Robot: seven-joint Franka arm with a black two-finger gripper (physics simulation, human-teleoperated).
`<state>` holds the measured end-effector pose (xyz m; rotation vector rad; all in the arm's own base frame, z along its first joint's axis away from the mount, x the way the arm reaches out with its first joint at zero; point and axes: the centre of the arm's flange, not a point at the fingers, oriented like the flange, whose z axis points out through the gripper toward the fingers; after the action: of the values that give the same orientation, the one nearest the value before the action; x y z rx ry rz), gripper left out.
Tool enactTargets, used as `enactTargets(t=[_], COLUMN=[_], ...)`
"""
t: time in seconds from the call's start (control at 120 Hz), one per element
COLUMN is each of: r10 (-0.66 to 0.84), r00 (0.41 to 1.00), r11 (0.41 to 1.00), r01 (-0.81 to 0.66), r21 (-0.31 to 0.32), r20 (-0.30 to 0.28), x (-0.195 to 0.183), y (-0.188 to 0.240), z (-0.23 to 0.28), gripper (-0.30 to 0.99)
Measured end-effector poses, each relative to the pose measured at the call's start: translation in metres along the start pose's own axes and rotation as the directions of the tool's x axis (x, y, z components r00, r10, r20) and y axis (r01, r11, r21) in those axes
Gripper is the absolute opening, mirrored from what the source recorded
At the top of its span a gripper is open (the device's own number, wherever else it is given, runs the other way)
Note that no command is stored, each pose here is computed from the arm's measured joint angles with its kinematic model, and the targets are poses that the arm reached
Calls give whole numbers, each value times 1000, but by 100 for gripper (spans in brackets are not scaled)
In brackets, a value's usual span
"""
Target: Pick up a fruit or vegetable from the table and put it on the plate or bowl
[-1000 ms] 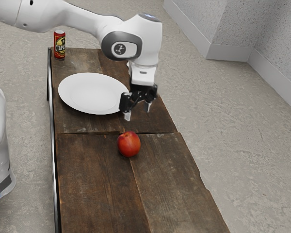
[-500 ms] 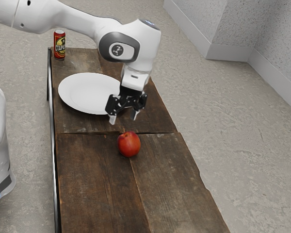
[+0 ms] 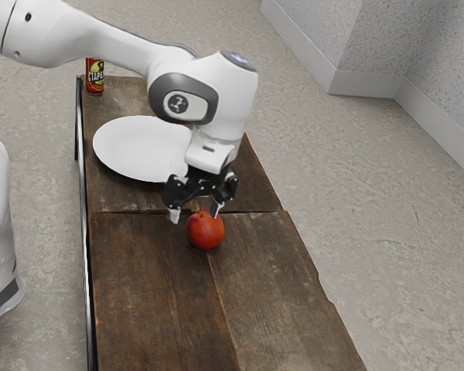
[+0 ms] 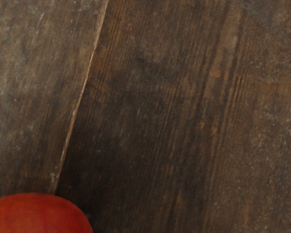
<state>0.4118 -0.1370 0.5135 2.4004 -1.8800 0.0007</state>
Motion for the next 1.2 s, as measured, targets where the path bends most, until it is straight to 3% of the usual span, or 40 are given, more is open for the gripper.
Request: enactTargets(t=[0.283, 0.575, 1.2], r10=[-14, -63, -129], r00=[999, 998, 992], r11=[992, 982, 978], r01=[10, 58, 127], r21=[122, 180, 168], r20=[31, 24, 4], x=[-3, -19, -32], y=[-14, -25, -46], z=[12, 31, 72], gripper=[68, 68, 68])
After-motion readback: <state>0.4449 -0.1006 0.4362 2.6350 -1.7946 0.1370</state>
